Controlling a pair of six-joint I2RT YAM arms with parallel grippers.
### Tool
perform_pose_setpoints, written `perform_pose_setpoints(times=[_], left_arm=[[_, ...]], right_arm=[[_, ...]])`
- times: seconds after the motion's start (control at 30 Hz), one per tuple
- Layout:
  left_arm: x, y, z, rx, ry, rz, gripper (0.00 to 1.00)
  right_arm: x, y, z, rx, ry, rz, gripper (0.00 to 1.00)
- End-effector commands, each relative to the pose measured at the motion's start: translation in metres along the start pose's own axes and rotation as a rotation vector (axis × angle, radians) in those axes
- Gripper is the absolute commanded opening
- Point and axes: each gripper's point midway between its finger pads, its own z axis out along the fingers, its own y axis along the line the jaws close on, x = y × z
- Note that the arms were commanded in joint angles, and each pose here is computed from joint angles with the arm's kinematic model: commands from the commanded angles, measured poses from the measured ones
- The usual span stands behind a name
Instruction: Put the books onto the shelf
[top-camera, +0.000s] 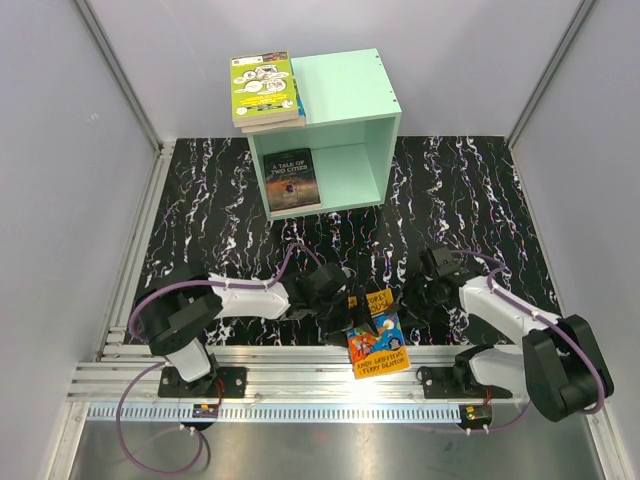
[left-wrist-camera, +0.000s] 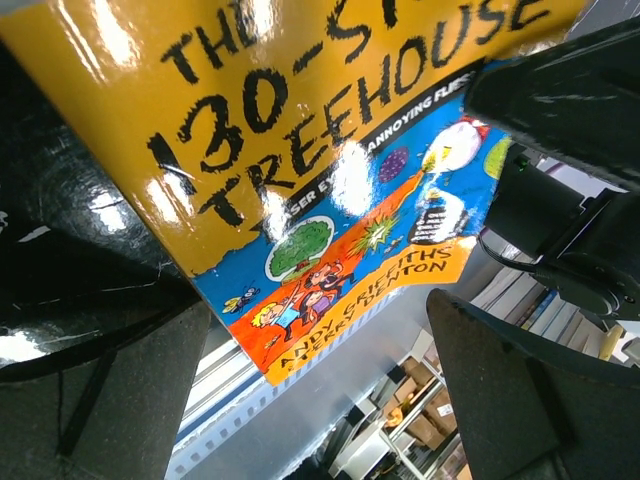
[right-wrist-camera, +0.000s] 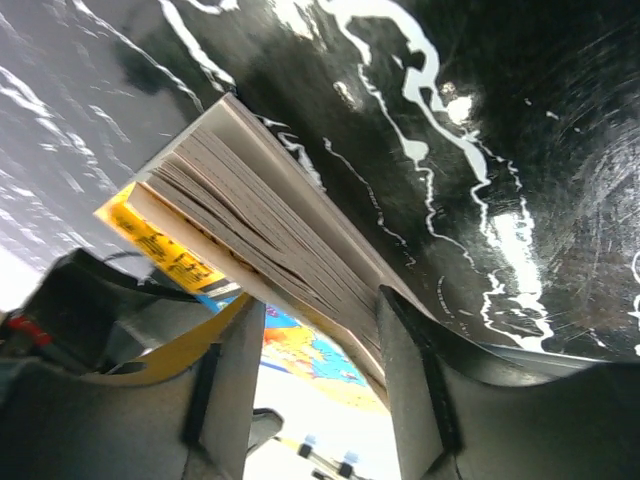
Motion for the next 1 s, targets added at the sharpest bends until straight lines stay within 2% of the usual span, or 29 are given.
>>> perform_pose_setpoints(times=[0.0, 0.17, 0.3, 0.53, 0.57, 0.7, 0.97], left_arm=[[-0.012, 0.018, 0.014, -0.056, -0.057, 0.016, 0.99], [-0.013, 0.018, 0.012, -0.056, -0.063, 0.015, 0.99], [-0.013, 0.02, 0.011, -0.056, -0.066, 0.013, 0.99], [-0.013, 0.02, 0.007, -0.056, -0.081, 0.012, 0.99], [-0.014, 0.02, 0.006, -0.057, -0.083, 0.01, 0.99], [-0.015, 0.021, 0.003, -0.054, -0.094, 0.004, 0.99], [-0.015, 0.02, -0.008, -0.002, -0.125, -0.039, 0.98]], right_arm=[[0.031, 0.016, -0.003, -0.039, 0.14, -0.02, 0.54], [0.038, 0.03, -0.005, -0.052, 0.143, -0.072, 0.47], [0.041, 0.047, -0.007, -0.087, 0.134, -0.118, 0.36], [0.062, 0.065, -0.002, -0.167, 0.203, -0.172, 0.08], [0.063, 0.074, -0.001, -0.211, 0.204, -0.186, 0.0], [0.077, 0.079, 0.003, -0.233, 0.256, -0.203, 0.0], [0.077, 0.068, 0.009, -0.185, 0.255, -0.187, 0.0]])
